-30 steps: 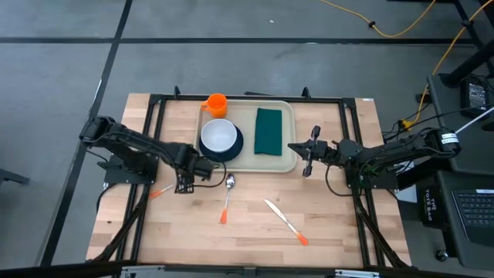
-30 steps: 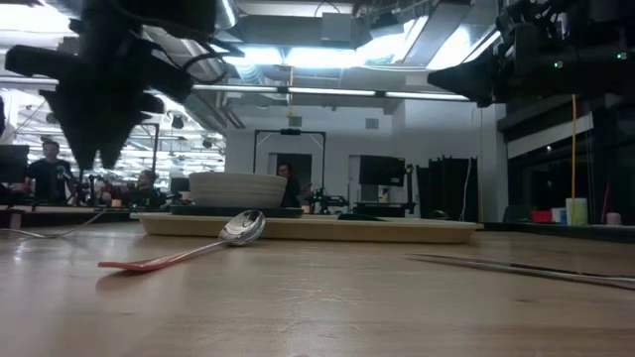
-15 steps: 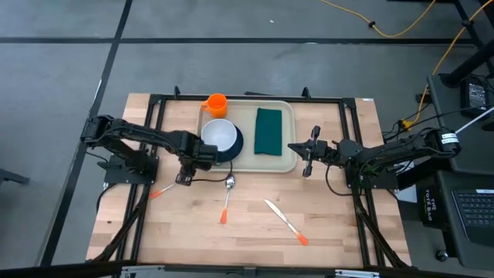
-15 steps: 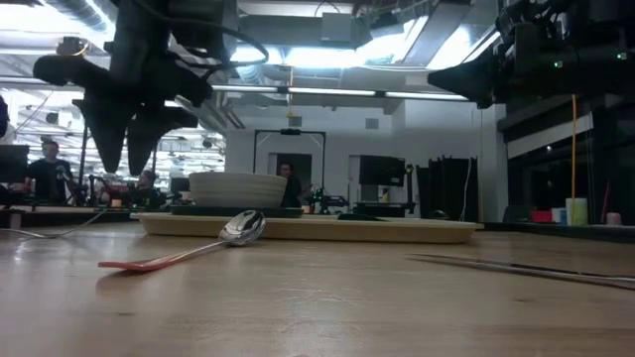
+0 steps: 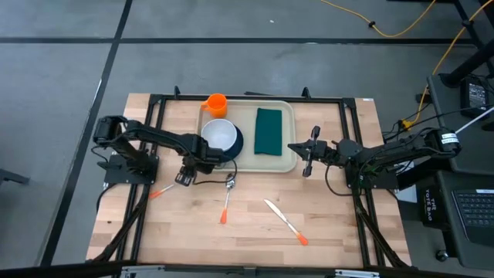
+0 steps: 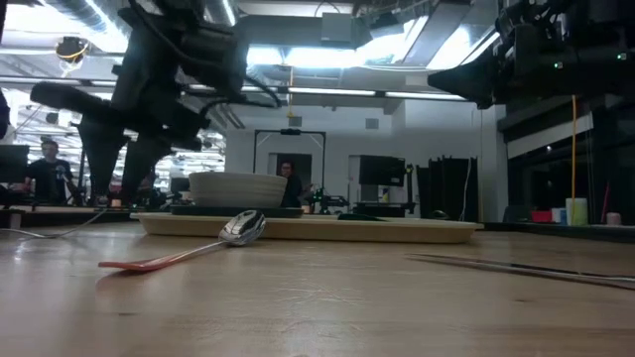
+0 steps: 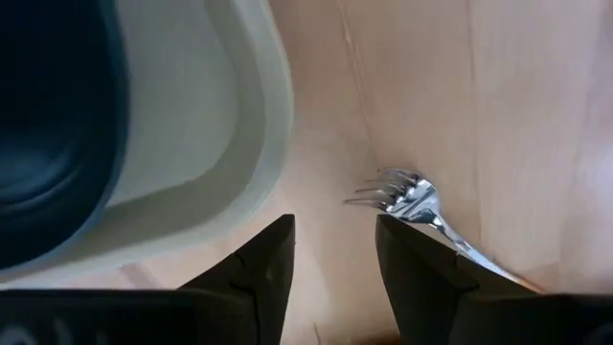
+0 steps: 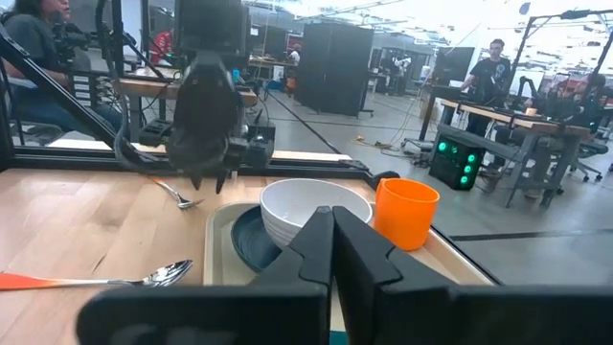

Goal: Set up tray
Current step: Put the orange fork on top of the green table napkin on the brown serving tray

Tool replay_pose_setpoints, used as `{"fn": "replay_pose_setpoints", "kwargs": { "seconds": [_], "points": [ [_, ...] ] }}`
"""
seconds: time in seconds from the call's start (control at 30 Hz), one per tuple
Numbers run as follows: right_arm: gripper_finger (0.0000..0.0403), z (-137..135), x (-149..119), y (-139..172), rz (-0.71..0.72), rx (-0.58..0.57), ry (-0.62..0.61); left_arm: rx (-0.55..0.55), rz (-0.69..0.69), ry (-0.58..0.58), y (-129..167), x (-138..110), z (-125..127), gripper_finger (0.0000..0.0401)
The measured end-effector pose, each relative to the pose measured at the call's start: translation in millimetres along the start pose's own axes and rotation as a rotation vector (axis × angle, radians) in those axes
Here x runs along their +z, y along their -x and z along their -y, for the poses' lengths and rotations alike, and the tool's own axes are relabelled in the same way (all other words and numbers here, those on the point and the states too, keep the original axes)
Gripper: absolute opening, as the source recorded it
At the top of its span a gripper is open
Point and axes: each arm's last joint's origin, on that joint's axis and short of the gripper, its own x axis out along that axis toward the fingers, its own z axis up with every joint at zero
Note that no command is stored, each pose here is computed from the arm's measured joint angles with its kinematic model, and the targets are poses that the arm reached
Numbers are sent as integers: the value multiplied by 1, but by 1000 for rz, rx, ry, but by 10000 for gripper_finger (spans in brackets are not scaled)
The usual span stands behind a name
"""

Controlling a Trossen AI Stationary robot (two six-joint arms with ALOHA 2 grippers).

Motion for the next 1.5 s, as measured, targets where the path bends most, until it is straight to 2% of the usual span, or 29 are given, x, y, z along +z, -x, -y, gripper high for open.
{"fn": "replay_pose_setpoints", "kwargs": {
  "seconds": [0.3,0.83,1.4,1.5],
  "points": [
    [12,2,0,0,-2,-10,1,-96,-24,-64,-12,7,1,143],
    [12,5,-4,-3,-20,-30,2,-128,1,-141,-16,12,1,143],
    [12,5,-4,-3,-15,-30,-1,-150,-65,-139,-31,17,-1,143],
    [12,5,-4,-3,-15,-31,-1,-153,-65,-176,-31,17,-1,143]
  ]
}}
